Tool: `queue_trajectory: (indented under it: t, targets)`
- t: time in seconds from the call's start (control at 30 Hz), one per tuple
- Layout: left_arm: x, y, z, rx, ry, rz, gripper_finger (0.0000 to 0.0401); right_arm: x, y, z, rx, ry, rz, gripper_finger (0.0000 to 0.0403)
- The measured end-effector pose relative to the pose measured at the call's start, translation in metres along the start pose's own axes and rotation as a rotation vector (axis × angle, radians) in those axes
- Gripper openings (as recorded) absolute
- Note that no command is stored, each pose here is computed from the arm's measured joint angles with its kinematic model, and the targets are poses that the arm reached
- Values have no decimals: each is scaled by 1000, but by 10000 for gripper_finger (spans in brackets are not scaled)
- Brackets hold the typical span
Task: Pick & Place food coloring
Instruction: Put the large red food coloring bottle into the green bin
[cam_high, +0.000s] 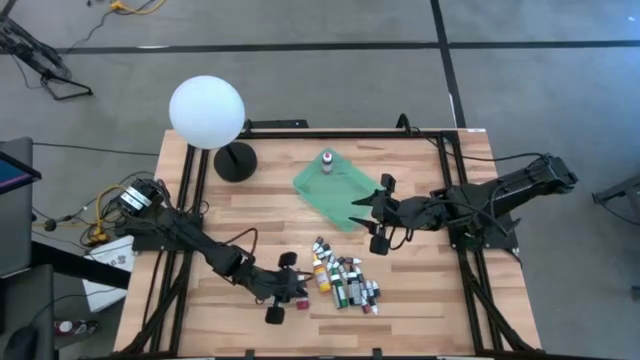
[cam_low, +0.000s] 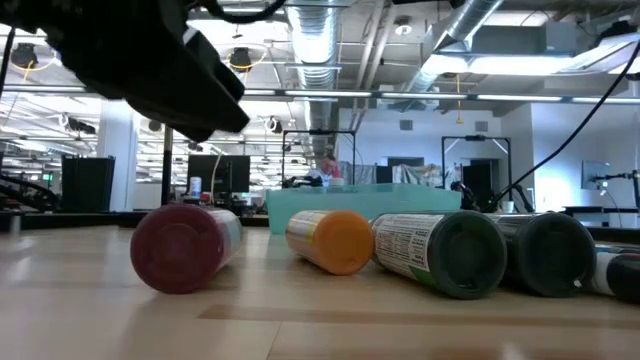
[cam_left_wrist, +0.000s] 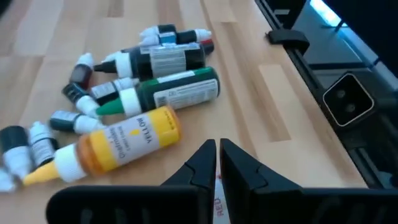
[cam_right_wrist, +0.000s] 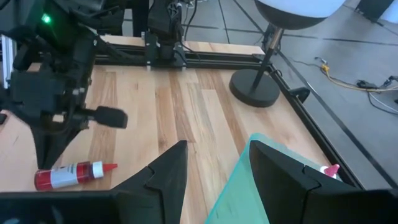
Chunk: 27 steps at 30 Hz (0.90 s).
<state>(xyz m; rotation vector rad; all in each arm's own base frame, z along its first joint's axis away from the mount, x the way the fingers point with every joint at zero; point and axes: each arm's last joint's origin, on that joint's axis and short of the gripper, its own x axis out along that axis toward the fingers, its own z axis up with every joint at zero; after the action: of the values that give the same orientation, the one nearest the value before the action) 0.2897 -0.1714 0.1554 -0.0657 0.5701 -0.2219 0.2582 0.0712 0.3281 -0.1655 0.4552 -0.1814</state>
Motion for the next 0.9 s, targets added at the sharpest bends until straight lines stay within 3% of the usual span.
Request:
queue_trajectory:
  t: [0.23, 0.47, 0.9]
  targets:
    - [19, -5, -4, 51, 56, -42, 15, 0, 0, 0, 4, 0, 0, 164]
    - [20, -7, -4, 68, 157, -44, 15, 0, 0, 0, 11, 1, 0, 164]
    - [17, -8, -6, 14, 304, -101, 15, 0, 0, -1, 7, 6, -1, 164]
